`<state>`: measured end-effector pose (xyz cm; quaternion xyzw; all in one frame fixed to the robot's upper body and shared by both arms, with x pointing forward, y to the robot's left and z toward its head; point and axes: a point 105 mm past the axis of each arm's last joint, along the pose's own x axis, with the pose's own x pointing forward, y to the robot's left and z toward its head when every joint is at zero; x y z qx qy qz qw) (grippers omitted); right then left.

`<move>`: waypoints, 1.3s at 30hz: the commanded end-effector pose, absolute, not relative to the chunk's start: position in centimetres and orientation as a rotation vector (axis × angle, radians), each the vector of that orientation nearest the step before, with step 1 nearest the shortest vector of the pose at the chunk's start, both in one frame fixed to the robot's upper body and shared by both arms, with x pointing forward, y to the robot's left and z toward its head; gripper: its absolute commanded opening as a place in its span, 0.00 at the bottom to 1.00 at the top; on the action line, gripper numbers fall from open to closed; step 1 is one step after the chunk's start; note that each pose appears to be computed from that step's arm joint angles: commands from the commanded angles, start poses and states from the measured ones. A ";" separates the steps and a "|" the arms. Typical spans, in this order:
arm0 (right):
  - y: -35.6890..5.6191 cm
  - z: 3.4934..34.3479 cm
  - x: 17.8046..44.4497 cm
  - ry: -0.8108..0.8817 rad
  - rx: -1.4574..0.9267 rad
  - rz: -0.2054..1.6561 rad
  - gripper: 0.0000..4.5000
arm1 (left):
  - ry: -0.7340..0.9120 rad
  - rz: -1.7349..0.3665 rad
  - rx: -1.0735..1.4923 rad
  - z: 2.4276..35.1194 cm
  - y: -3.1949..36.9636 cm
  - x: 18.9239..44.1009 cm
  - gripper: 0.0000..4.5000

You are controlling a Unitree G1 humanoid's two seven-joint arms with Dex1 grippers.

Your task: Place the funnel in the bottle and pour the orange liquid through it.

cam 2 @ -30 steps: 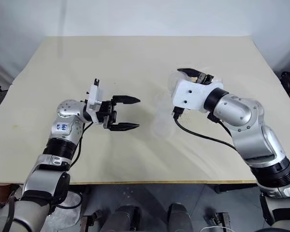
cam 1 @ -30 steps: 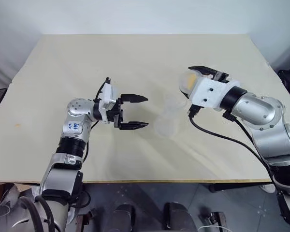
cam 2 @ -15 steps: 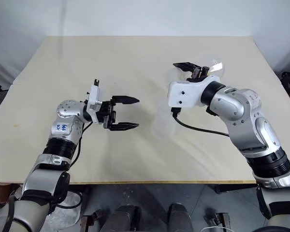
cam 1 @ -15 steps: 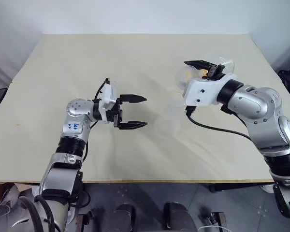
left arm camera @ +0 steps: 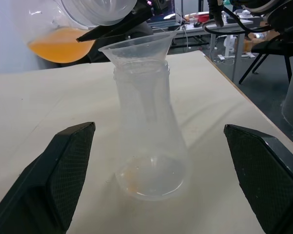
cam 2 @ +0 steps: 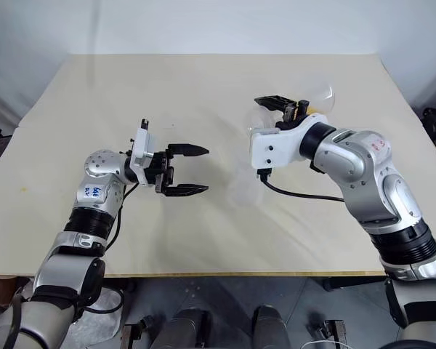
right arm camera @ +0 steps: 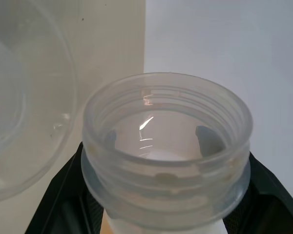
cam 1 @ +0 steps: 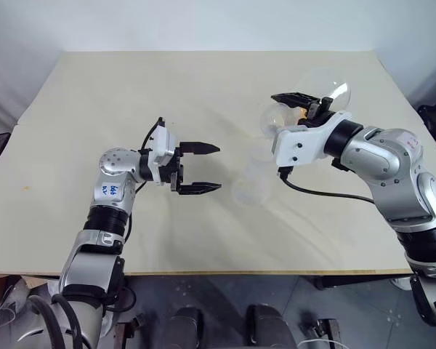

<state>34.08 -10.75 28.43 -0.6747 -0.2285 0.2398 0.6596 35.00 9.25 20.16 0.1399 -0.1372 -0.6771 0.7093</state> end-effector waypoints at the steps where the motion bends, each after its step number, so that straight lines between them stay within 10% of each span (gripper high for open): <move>1: -11.0 30.0 33.6 -0.576 -1.570 0.489 0.55 | -0.351 -1.489 0.343 21.5 9.5 35.1 1.00; 39: -10.4 31.4 33.8 -0.708 -1.777 0.428 0.55 | -0.351 -1.491 0.345 21.6 9.5 35.4 1.00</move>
